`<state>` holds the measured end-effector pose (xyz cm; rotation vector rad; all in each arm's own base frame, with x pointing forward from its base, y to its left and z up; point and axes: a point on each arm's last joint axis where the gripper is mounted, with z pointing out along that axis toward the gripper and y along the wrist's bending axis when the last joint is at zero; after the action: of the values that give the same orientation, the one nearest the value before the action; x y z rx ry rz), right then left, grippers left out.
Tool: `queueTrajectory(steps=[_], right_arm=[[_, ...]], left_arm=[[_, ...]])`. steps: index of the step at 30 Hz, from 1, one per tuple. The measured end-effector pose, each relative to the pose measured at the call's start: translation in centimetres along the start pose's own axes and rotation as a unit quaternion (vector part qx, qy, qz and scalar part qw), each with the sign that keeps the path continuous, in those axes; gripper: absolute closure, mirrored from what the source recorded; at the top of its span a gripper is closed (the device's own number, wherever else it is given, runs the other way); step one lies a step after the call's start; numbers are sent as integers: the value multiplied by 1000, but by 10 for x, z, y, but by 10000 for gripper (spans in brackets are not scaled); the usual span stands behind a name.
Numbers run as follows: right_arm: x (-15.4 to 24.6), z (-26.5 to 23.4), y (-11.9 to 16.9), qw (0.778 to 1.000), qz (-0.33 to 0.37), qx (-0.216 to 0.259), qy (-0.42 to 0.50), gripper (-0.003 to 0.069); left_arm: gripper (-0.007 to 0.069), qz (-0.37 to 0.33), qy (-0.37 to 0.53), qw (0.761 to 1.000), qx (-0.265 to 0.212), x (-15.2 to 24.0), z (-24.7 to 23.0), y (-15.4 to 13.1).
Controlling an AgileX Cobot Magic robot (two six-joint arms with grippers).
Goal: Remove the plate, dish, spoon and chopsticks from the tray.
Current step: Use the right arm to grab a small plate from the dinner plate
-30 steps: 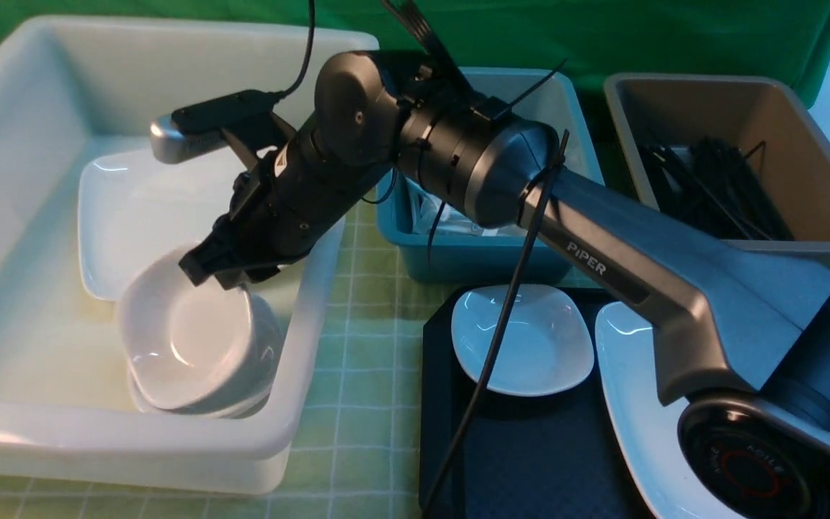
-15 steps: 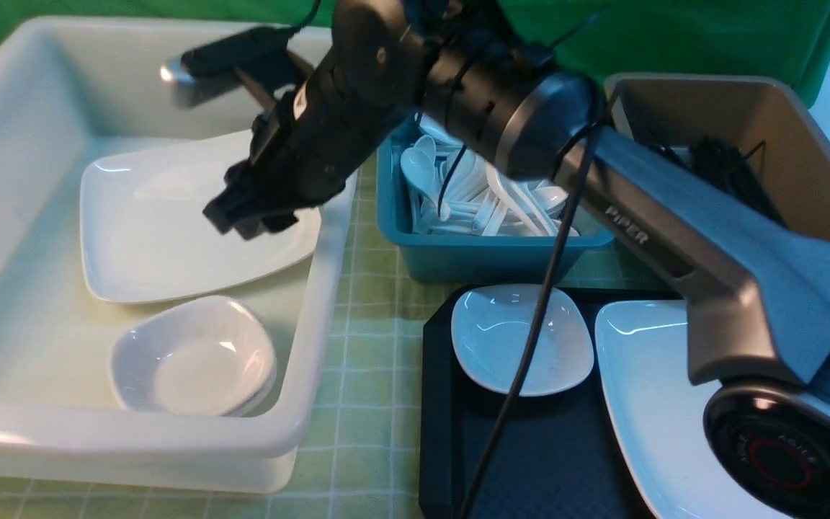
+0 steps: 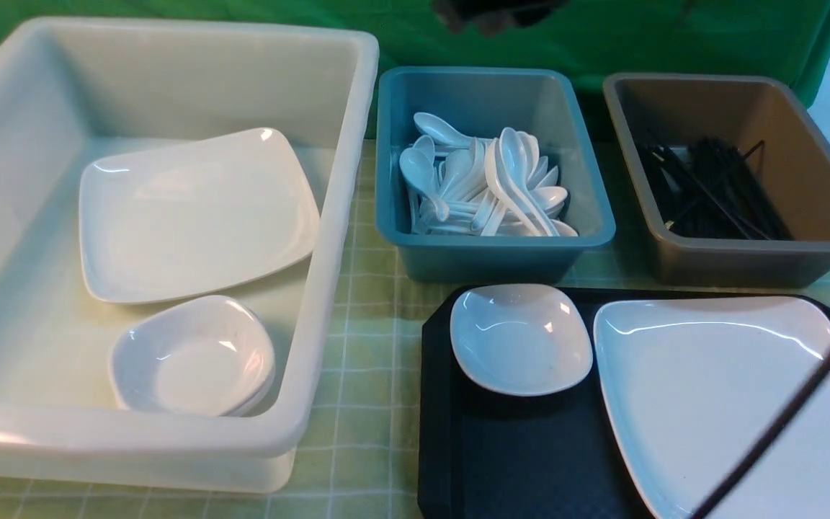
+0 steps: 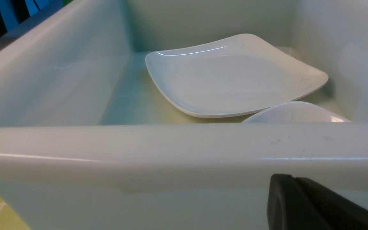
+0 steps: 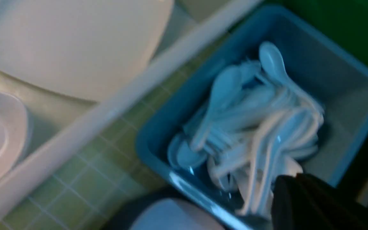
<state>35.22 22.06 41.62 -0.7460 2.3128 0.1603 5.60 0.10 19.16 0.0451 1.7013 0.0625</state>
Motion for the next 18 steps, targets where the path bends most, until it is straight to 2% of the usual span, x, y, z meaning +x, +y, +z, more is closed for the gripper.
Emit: queueTrajectory(steps=[3, 5, 9, 13, 15, 16, 18], right_arm=[[36, 17, -22, 996, 52, 17, 70, 660], [71, 45, -32, 988, 81, 23, 129, 657], [113, 88, -27, 979, 108, -4, 173, 624], [136, 123, -17, 976, 121, -45, 178, 494], [138, 137, -18, 977, 118, -45, 169, 396], [139, 138, -18, 977, 117, -45, 171, 389], [144, 153, -22, 977, 115, -43, 173, 318]], left_arm=[[627, 0, 0, 1000, 0, 0, 0, 0], [627, 0, 0, 1000, 0, 0, 0, 0], [627, 0, 0, 1000, 0, 0, 0, 0], [627, 0, 0, 1000, 0, 0, 0, 0], [627, 0, 0, 1000, 0, 0, 0, 0], [627, 0, 0, 1000, 0, 0, 0, 0], [627, 0, 0, 1000, 0, 0, 0, 0]])
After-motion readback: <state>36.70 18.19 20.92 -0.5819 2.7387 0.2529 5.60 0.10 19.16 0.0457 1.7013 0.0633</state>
